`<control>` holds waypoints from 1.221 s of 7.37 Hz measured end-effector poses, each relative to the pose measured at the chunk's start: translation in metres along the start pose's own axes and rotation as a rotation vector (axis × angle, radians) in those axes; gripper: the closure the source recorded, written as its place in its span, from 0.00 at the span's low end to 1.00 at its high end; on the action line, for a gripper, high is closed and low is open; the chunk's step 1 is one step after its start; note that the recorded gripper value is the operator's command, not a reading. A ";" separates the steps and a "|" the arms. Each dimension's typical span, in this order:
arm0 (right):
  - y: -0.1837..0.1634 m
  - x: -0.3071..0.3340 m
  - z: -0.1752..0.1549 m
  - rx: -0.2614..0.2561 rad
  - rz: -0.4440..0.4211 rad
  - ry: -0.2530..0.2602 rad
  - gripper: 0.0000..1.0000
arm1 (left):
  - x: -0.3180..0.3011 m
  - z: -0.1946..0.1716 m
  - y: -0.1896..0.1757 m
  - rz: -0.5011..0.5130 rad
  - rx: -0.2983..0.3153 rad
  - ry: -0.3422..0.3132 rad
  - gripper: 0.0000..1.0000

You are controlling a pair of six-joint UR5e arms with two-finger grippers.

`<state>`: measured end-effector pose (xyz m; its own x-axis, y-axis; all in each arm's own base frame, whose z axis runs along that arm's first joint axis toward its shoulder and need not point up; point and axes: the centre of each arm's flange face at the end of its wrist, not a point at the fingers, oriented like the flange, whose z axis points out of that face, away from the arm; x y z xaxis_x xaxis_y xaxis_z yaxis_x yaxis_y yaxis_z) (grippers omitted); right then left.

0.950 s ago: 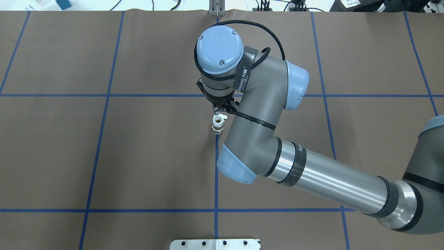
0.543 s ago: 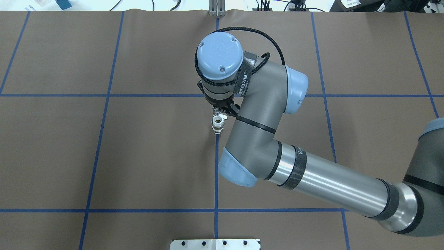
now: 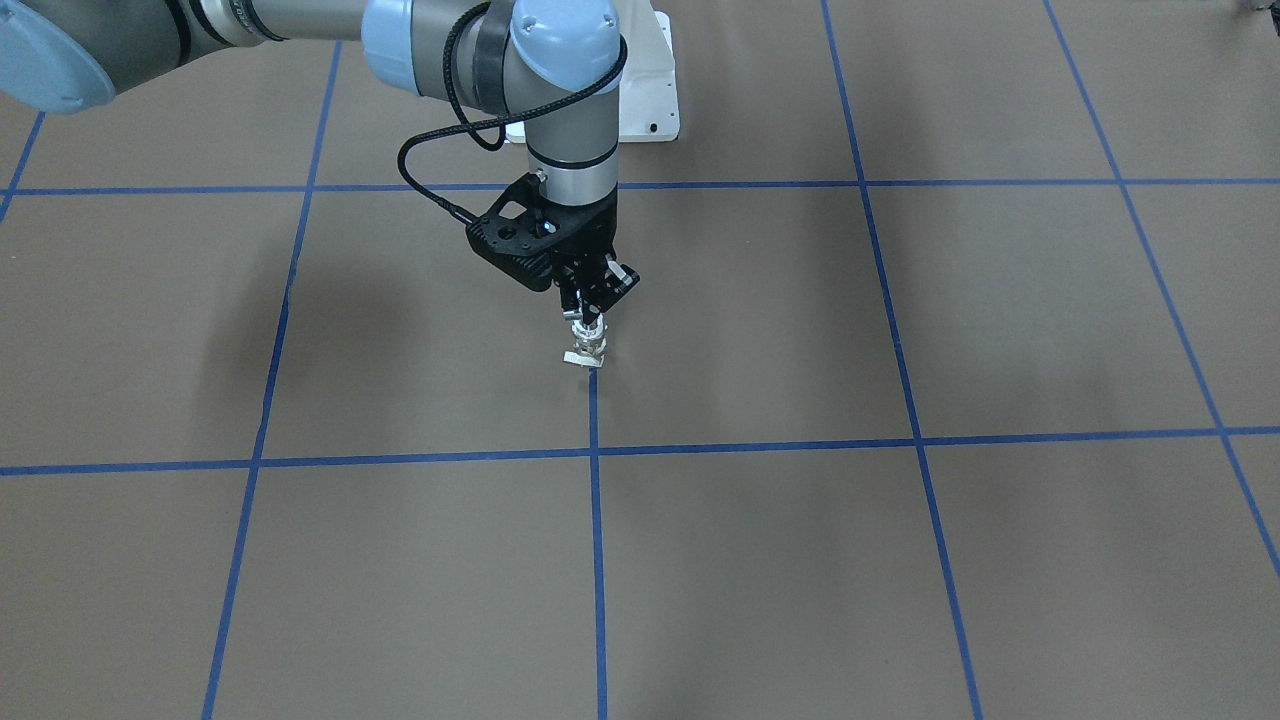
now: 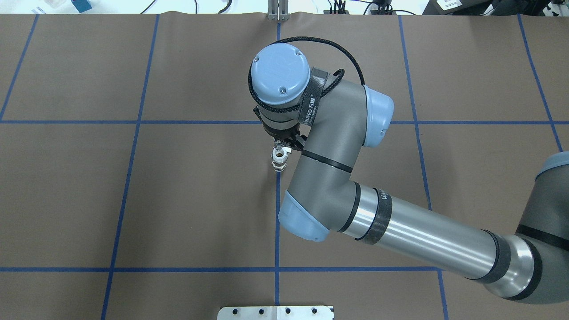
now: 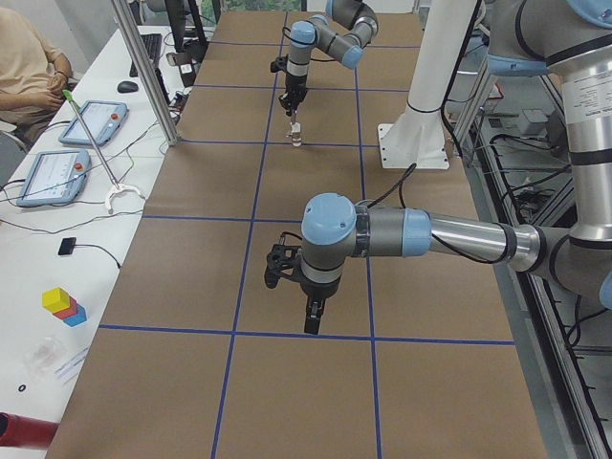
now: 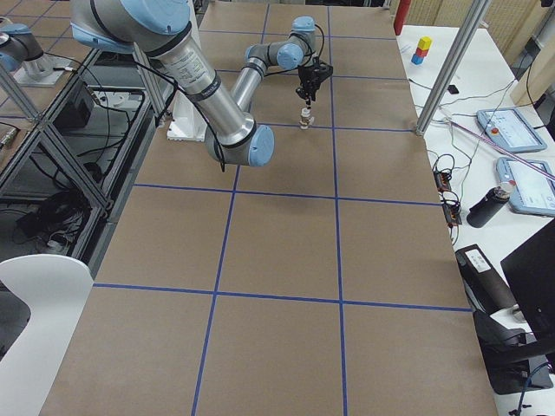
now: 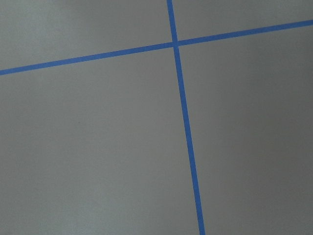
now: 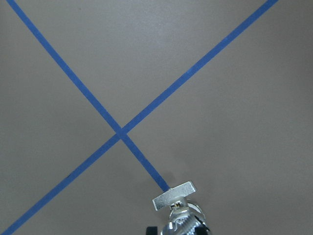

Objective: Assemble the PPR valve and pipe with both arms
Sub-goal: 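Lower the chrome fitting onto the valve top and press it in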

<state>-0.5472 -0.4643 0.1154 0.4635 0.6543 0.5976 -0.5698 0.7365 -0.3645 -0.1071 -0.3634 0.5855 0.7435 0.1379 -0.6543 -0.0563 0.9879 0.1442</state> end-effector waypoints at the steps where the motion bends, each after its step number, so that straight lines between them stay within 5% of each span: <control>1: 0.001 0.001 0.001 0.000 -0.001 0.004 1.00 | 0.000 0.000 0.000 0.000 0.000 0.000 0.00; 9: 0.008 0.004 0.004 0.000 -0.007 0.022 1.00 | 0.000 -0.001 0.000 0.001 0.003 -0.001 0.00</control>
<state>-0.5527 -0.4567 0.1180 0.4822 0.6528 0.5842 -0.5663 0.7411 -0.3607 -0.1076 -0.3632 0.5843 0.7439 0.1387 -0.6538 -0.0552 0.9876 0.1467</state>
